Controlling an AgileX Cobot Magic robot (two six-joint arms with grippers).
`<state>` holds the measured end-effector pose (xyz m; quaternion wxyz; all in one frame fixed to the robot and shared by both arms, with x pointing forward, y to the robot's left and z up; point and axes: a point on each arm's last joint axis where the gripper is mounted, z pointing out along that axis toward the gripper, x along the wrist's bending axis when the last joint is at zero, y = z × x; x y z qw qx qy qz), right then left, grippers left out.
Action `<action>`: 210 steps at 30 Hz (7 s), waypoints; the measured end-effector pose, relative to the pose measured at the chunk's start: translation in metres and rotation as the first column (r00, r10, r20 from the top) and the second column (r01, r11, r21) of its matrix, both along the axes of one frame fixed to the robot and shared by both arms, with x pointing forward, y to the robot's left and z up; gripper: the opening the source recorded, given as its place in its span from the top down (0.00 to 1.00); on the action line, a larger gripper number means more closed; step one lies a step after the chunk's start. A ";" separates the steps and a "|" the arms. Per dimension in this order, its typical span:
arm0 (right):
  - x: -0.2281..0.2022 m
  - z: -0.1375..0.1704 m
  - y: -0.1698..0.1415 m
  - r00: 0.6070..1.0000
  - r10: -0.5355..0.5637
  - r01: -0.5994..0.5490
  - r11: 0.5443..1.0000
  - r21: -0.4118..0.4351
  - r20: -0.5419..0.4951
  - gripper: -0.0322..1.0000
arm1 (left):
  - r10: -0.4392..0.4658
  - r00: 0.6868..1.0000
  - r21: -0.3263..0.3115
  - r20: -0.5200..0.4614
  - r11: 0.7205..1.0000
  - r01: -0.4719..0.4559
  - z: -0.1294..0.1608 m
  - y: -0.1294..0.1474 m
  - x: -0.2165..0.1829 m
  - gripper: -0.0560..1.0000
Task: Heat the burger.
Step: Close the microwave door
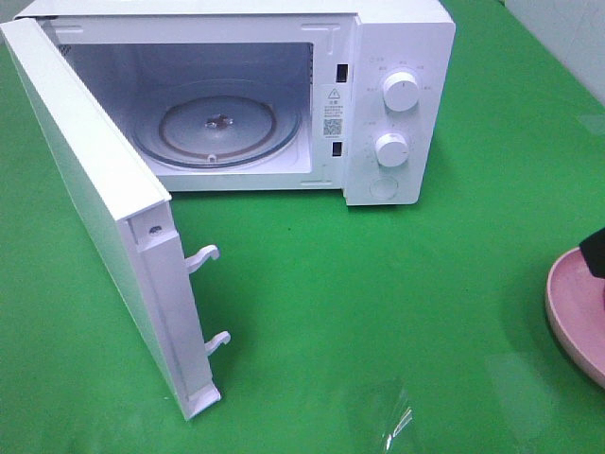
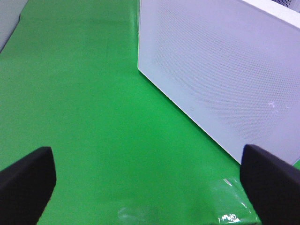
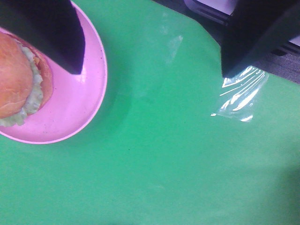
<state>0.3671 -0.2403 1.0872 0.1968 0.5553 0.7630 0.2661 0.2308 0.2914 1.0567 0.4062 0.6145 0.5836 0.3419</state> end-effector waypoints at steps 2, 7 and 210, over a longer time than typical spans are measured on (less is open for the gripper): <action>-0.009 0.005 -0.005 1.000 -0.001 0.001 1.000 0.007 0.018 0.23 | 0.000 1.000 0.000 0.000 1.000 0.000 0.000 0.000 0.000 0.01; -0.025 0.012 -0.015 0.999 -0.004 0.003 1.000 0.021 0.049 0.23 | 0.000 1.000 0.000 0.000 1.000 0.000 0.000 0.000 0.000 0.01; -0.130 -0.029 -0.061 0.842 -0.305 0.232 0.949 0.213 0.445 0.24 | -0.374 0.904 -0.034 0.206 0.921 0.389 -0.099 -0.079 0.274 0.95</action>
